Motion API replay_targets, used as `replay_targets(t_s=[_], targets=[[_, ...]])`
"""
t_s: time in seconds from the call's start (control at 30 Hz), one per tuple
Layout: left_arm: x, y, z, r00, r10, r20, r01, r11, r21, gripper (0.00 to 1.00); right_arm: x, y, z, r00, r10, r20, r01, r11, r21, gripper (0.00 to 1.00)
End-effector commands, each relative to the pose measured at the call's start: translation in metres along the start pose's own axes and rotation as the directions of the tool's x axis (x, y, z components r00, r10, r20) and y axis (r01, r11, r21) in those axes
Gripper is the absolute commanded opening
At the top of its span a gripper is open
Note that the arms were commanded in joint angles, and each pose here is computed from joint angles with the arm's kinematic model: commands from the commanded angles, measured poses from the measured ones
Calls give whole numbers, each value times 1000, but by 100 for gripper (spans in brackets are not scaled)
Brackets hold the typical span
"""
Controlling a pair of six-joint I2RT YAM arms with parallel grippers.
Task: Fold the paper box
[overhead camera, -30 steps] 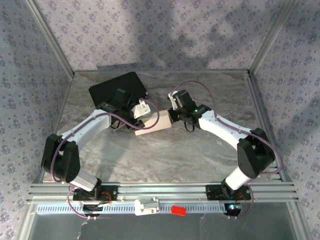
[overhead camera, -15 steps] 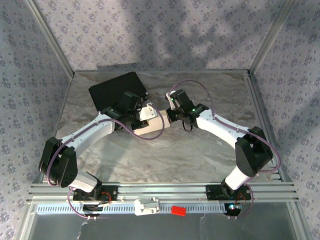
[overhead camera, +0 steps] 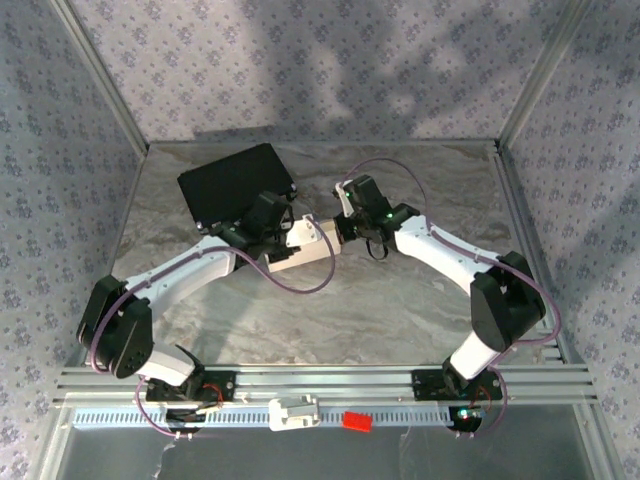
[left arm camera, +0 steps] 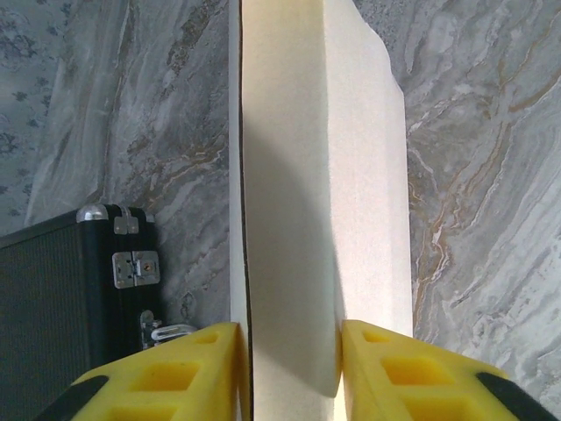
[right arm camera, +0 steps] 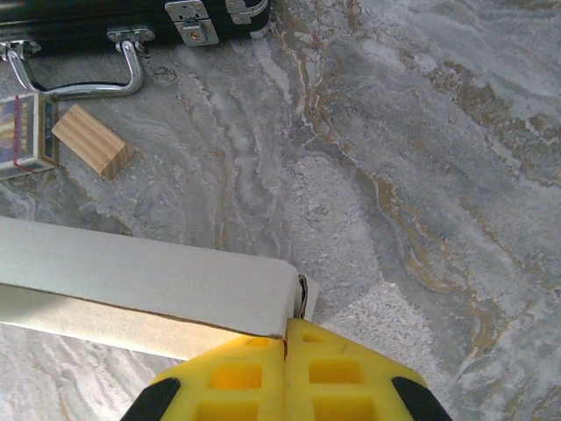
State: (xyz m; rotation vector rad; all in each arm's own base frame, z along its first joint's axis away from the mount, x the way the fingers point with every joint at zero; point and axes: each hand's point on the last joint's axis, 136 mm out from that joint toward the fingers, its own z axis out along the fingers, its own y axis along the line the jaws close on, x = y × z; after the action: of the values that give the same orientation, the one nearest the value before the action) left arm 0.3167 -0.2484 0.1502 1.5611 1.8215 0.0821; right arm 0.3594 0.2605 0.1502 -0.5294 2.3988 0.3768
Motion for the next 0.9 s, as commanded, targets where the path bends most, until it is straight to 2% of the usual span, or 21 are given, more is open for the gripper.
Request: replay_targets(t_s=[0.0,0.07,0.23,0.33,0.43,0.57,0.63,0.77,0.8,0.87], targets=[[9,-24,10,999,35,-30,-32,997,67,29,72,-4,14,955,108,-276,-113,994,-1,0],[9,-27,11,999,33,-29,-31,996,80,29,57,2,9,951,171,-257,-185,982,-31,0],[8,-31,14,999,36,-35,-33,995,98,28,45,4,-7,912,331,-243,-349,937,-34,12],[9,-31,14,999,38,-36,-35,994,101,28,37,5,-19,868,440,-230,-459,888,-32,28],[8,-30,14,999,39,-36,-36,994,99,29,30,2,-32,793,566,-226,-585,811,-20,40],[6,-30,15,999,40,-31,-37,994,107,29,17,0,-54,656,727,-203,-745,667,-17,54],[4,-30,15,999,40,-28,-37,993,110,29,11,-4,-60,549,812,-201,-828,560,2,60],[4,-29,15,999,38,-27,-35,993,115,30,-9,-8,-59,356,913,-201,-932,362,-5,62],[3,-30,15,999,39,-27,-36,992,118,30,-13,-7,-57,305,929,-209,-950,311,-5,66],[2,-28,14,999,39,-24,-36,993,116,30,-4,-9,-52,165,961,-220,-978,188,88,70]])
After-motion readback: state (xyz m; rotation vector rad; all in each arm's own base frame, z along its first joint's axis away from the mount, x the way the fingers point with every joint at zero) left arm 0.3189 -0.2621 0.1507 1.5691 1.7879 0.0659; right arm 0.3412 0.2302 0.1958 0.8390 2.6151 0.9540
